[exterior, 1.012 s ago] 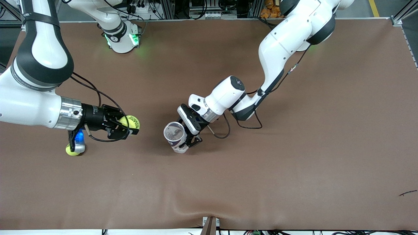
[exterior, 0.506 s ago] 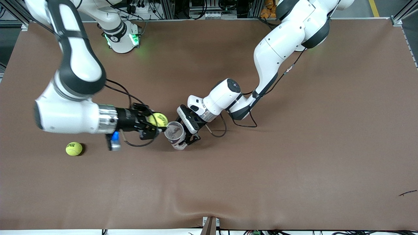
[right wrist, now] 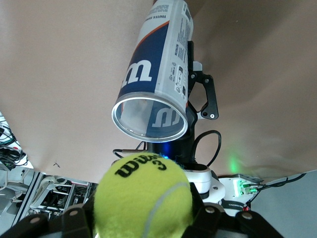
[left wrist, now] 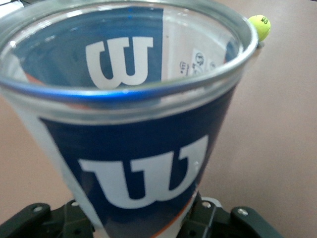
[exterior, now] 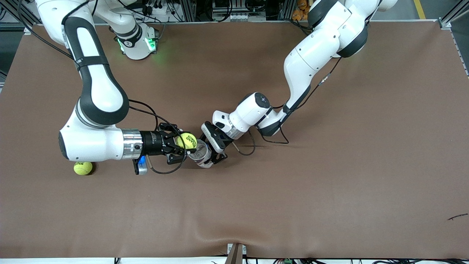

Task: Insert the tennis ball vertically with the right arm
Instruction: 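Lower the ball into the tube opening and open the right gripper, then move the right gripper to the second tennis ball and grasp it, then lift the second ball and carry it over the tube, then push the ball into the tube opening and open the right gripper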

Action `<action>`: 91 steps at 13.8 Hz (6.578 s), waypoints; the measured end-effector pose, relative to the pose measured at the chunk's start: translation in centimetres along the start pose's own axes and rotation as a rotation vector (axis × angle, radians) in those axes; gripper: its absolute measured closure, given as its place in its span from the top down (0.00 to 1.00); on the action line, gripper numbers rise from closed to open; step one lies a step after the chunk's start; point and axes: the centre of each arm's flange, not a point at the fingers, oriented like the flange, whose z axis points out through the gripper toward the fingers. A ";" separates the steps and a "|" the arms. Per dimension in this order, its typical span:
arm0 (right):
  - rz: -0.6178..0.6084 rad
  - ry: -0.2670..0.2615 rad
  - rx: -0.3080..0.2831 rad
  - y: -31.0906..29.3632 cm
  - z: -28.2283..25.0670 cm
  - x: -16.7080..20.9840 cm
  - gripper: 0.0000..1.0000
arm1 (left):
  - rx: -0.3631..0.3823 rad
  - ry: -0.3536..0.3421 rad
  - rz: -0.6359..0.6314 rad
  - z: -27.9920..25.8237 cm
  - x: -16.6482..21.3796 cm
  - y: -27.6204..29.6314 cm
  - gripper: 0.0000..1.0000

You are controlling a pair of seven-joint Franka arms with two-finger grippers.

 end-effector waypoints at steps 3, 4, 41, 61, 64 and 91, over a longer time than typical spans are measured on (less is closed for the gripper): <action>0.031 -0.015 -0.023 0.0 2.4 2.0 0.67 | 0.001 0.000 -0.003 0.2 -0.4 0.0 0.66; 0.035 -0.016 -0.029 0.0 3.4 2.3 0.67 | 0.003 0.005 -0.003 0.2 -0.4 -0.1 0.67; -0.899 0.579 -0.630 12.2 -20.2 35.2 1.00 | 0.021 0.042 -0.001 -0.2 0.1 -0.6 0.97; -0.906 0.376 -0.519 10.6 -16.4 28.2 0.65 | 0.026 0.049 -0.002 -0.4 0.5 -0.9 0.97; -0.828 0.228 -0.343 9.6 -16.0 24.4 0.65 | 0.025 0.049 -0.001 -0.3 0.5 -0.9 0.97; 0.117 -0.048 -0.084 -2.5 4.8 3.4 0.65 | 0.026 0.055 0.005 -0.4 0.7 -0.9 0.97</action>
